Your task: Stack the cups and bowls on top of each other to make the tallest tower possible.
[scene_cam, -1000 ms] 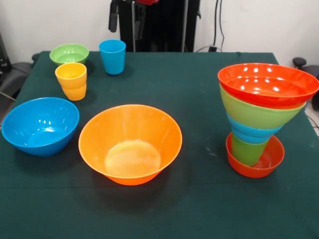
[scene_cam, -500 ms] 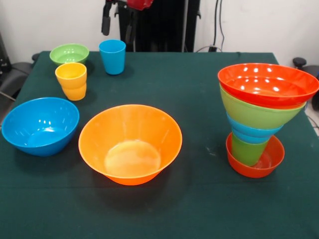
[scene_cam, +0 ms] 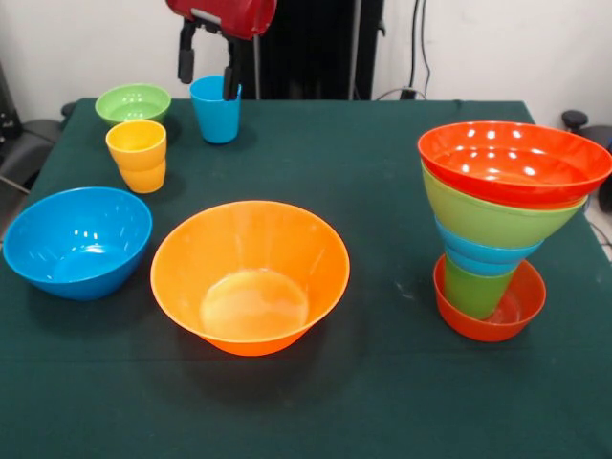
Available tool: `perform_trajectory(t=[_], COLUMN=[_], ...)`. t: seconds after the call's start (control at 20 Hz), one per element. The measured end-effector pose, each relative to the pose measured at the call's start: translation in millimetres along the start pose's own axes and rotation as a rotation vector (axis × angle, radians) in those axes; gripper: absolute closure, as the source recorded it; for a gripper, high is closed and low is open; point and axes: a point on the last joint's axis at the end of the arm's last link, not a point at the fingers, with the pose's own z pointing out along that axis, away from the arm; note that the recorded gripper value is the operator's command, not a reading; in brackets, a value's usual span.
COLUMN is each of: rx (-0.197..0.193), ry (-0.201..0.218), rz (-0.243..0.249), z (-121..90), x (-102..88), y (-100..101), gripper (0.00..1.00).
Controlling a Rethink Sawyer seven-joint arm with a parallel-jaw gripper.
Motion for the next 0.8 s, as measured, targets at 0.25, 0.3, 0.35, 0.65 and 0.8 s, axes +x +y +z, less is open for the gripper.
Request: perform_trajectory(t=[0.25, 0.3, 0.35, 0.65, 0.8], rx=[-0.011, -0.014, -0.019, -0.033, -0.045], ry=[0.003, 0.002, -0.001, 0.011, 0.024], rz=[-0.038, -0.048, -0.073, -0.153, -0.170], z=[6.1, 7.1, 8.7, 17.2, 29.0], x=[2.3, 2.2, 1.6, -3.9, -6.2], y=[4.7, 5.4, 6.0, -0.5, -3.4], gripper=[0.00, 0.00, 0.00, 0.00, 0.00])
